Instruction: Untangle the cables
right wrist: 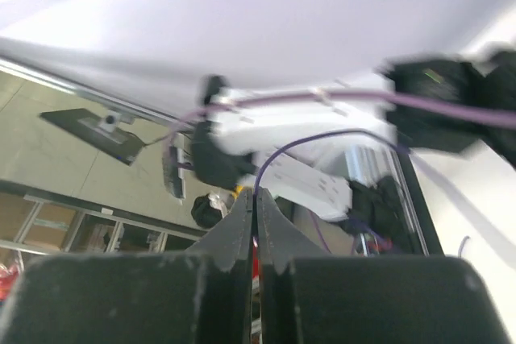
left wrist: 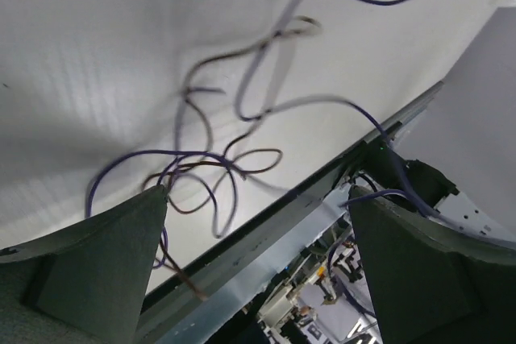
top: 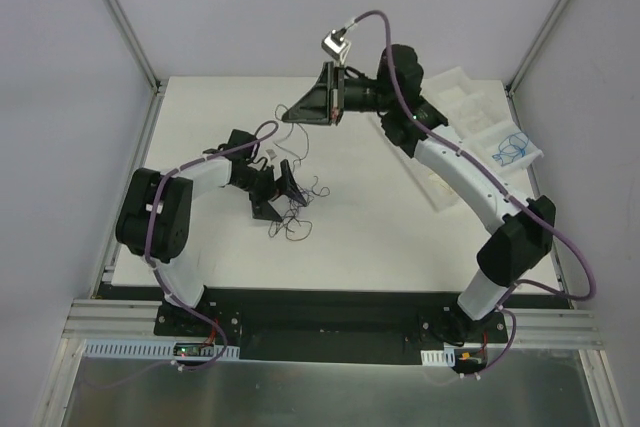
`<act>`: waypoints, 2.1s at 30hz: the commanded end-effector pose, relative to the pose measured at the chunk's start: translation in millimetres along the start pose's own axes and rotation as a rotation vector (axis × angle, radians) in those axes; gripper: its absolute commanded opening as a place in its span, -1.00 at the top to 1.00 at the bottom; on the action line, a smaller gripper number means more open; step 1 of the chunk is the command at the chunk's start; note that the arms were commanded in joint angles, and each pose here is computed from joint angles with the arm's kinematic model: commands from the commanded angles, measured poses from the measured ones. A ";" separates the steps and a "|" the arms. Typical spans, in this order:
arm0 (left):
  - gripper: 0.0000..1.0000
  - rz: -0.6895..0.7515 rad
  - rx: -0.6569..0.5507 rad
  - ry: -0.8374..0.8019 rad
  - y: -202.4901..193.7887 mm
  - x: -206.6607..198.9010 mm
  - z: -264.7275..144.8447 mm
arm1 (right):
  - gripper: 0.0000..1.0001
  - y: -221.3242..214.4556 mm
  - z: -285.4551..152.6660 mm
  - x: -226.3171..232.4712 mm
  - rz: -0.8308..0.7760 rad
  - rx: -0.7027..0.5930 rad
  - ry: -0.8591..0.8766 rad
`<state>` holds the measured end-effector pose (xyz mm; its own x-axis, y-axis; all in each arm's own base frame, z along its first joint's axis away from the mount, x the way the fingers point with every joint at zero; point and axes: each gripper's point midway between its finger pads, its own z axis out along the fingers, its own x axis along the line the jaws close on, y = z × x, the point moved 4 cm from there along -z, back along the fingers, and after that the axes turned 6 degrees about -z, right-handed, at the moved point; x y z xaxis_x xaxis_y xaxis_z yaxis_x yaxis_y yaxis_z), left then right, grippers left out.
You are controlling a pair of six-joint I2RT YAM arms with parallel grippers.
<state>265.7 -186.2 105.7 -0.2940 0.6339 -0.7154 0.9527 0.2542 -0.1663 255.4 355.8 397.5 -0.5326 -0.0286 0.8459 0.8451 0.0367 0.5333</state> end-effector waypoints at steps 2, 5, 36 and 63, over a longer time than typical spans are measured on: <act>-0.87 -0.018 -0.006 0.066 13.7 15.9 16.5 | 1.00 42.7 -32.0 138.3 -0.210 -0.111 0.202; -0.87 -0.027 -0.015 0.095 18.6 28.7 17.9 | 0.99 57.9 -45.6 174.2 -0.252 -0.149 0.246; -0.82 0.146 -0.189 0.004 9.9 -38.4 -66.3 | 0.99 142.3 -190.7 125.9 -0.298 -0.557 -0.154; -0.83 0.191 -0.113 -0.007 6.1 -52.1 -75.3 | 1.00 176.9 -320.6 56.2 -0.217 -0.764 -0.450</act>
<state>277.0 -161.2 182.6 -0.1469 0.6869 -0.7118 0.9695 0.2427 0.0341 399.4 46.1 537.6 -0.5078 0.4155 0.7547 0.4535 -0.6159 0.6442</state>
